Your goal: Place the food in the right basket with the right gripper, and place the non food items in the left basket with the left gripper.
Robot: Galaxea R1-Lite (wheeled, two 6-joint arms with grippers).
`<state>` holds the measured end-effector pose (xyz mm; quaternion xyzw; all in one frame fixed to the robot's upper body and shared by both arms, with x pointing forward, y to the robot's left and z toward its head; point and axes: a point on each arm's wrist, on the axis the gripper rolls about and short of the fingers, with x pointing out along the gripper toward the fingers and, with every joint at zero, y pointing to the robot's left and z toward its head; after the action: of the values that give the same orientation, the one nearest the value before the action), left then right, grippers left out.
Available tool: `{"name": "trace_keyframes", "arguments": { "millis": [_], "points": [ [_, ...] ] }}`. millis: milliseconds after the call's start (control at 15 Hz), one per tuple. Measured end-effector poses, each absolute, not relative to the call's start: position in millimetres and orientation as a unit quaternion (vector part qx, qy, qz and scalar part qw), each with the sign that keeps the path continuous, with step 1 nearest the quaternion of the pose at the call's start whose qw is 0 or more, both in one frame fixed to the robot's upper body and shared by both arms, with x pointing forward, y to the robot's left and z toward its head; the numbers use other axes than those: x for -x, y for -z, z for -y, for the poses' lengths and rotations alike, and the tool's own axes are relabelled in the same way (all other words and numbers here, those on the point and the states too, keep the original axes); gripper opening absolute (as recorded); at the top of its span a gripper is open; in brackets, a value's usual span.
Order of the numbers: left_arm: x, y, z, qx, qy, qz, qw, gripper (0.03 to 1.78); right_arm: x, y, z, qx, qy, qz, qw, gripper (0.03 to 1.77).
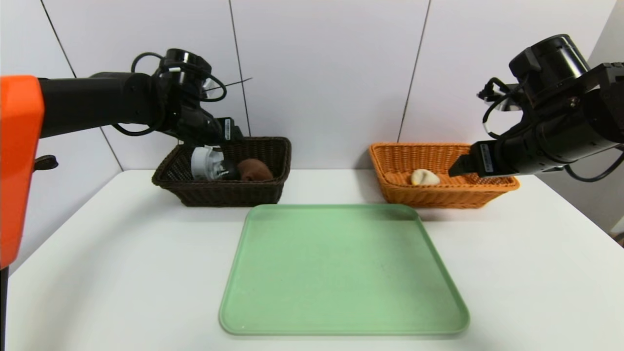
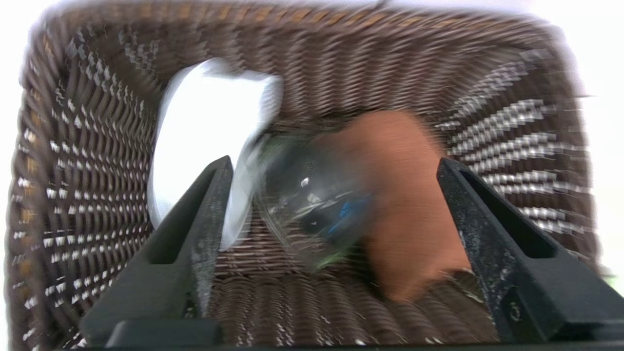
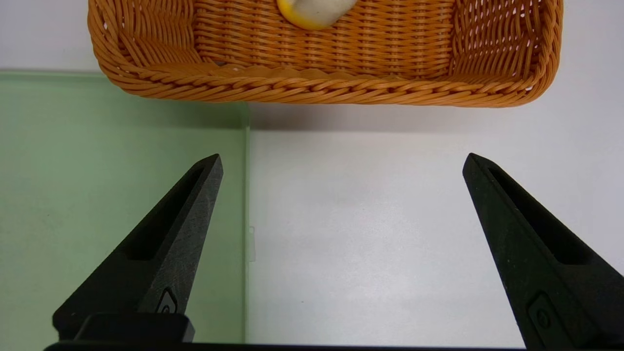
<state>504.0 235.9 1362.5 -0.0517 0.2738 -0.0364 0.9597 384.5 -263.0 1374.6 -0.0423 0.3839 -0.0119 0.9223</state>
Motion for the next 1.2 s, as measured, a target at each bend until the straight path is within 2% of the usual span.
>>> {"name": "trace_keyframes", "arguments": {
  "millis": [400,800,933,1200],
  "points": [
    [-462.5,-1417.6,-237.3,0.029,0.061,-0.214,0.974,1.61,-380.1,-1376.3,259.2,0.044,0.005,-0.381,0.923,1.7],
    [-420.0,-1454.2,-248.5,0.033,0.065,-0.192,0.979,1.66,-372.2,-1377.5,259.3,0.045,0.002,-0.38,0.924,1.7],
    [-403.0,-1459.4,-252.9,0.033,0.064,-0.205,0.976,1.67,-369.3,-1378.2,260.0,0.045,0.001,-0.38,0.924,1.7],
    [-367.6,-1449.7,-261.9,0.029,0.062,-0.23,0.971,1.67,-361.7,-1381.0,261.9,0.044,-0.004,-0.376,0.926,1.7]
  ]
}}
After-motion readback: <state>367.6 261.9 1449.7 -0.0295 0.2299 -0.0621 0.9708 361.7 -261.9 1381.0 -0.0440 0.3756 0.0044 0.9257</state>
